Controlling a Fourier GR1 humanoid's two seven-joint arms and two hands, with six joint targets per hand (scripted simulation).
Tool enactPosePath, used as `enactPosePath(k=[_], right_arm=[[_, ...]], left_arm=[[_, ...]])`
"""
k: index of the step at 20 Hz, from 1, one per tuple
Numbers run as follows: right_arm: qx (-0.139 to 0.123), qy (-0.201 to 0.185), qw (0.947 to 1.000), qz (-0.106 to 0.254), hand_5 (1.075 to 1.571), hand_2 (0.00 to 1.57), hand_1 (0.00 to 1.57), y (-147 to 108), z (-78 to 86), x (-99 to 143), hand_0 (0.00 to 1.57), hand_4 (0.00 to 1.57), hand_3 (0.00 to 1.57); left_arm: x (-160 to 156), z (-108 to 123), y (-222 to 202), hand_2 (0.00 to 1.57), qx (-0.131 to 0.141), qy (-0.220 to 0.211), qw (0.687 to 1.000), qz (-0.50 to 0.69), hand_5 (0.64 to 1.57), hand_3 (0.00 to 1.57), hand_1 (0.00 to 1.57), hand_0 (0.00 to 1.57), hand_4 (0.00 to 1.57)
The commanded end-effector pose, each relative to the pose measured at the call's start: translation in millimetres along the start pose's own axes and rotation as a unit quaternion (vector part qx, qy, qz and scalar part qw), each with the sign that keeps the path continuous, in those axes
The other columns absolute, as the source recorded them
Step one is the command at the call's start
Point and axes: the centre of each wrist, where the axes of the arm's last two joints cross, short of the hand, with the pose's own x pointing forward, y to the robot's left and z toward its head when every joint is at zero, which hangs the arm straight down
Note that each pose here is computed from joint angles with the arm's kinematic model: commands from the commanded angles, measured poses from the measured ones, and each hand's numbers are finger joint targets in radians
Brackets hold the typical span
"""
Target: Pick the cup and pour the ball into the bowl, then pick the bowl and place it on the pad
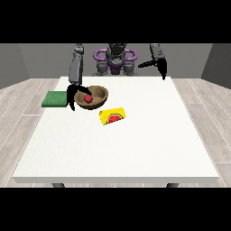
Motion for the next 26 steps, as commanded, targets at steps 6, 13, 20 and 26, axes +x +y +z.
enactPosePath(k=[6,13,20,26], right_arm=[[-0.095,0.088,0.9545,0.269,1.558,1.57,1.57,-40.6,24.4,-18.8,1.57,0.94,1.56],[-0.11,0.162,0.934,0.299,1.567,1.57,1.57,2.3,-5.0,6.4,1.57,0.87,0.95],[-0.062,0.196,0.9259,0.317,1.567,1.57,1.57,23.5,-51.0,76.5,1.57,0.81,0.89],[-0.054,0.208,0.9333,0.287,1.571,1.57,1.57,-34.2,-38.5,78.6,1.57,0.78,0.73]], left_arm=[[11.3,-7.8,-11.9,0.0,-0.042,-0.018,0.999,0.017,1.531,0.0,0.0,0.0,0.66],[-40.6,23.9,10.6,0.0,-0.008,0.077,0.997,0.029,1.422,0.0,0.0,0.0,0.96],[-79.4,67.2,68.2,0.0,0.04,0.158,0.986,0.018,1.404,0.0,0.0,0.0,1.0],[-74.6,72.6,51.7,0.0,0.059,0.169,0.984,0.024,1.418,0.0,0.0,0.0,1.0]])
